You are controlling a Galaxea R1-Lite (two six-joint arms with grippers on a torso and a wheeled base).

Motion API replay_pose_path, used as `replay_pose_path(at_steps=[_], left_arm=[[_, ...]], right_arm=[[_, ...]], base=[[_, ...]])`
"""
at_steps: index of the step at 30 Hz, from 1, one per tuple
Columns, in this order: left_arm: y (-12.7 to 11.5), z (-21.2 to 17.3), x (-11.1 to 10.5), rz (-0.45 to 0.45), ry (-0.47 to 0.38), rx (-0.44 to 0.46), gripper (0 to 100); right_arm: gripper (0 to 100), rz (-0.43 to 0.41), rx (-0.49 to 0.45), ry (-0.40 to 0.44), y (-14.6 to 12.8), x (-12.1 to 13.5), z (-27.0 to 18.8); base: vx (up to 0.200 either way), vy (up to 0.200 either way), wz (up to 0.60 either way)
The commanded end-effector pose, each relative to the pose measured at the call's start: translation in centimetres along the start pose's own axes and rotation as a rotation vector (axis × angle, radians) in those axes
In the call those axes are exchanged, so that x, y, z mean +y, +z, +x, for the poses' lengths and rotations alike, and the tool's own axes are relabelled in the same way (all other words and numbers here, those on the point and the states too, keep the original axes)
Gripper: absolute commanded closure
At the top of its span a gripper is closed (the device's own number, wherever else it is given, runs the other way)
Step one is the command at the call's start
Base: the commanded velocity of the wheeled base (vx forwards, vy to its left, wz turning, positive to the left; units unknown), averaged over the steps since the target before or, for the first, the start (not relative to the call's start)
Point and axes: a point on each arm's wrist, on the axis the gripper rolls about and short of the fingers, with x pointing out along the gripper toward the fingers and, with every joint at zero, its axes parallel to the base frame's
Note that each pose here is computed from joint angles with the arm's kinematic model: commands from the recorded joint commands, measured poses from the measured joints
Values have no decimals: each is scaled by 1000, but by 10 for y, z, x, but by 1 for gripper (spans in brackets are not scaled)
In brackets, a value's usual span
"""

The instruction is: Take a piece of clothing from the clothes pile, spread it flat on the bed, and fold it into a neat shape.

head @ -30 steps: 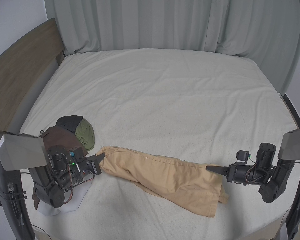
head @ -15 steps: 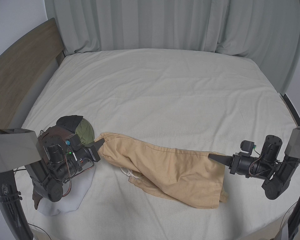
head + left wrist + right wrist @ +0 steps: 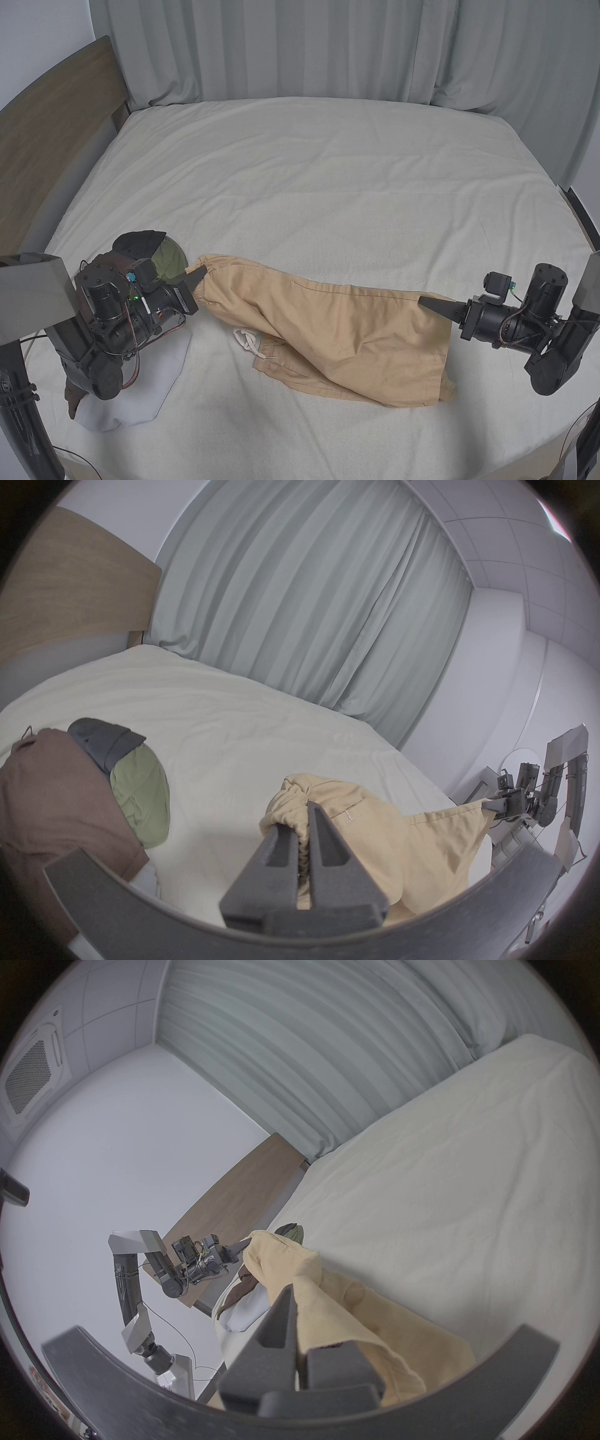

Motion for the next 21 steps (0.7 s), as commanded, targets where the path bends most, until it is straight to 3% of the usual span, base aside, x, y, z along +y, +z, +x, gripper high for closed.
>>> replay_pose_path(at_steps=[1, 21], left_arm=[[14, -2, -4, 14, -12, -47, 100], [38, -15, -13, 26, -69, -104, 100]], right_arm=[[100, -27, -14, 9, 5, 4, 0], [100, -80, -53, 39, 17, 15, -1]], base=[[0, 0, 0], [0, 0, 0]])
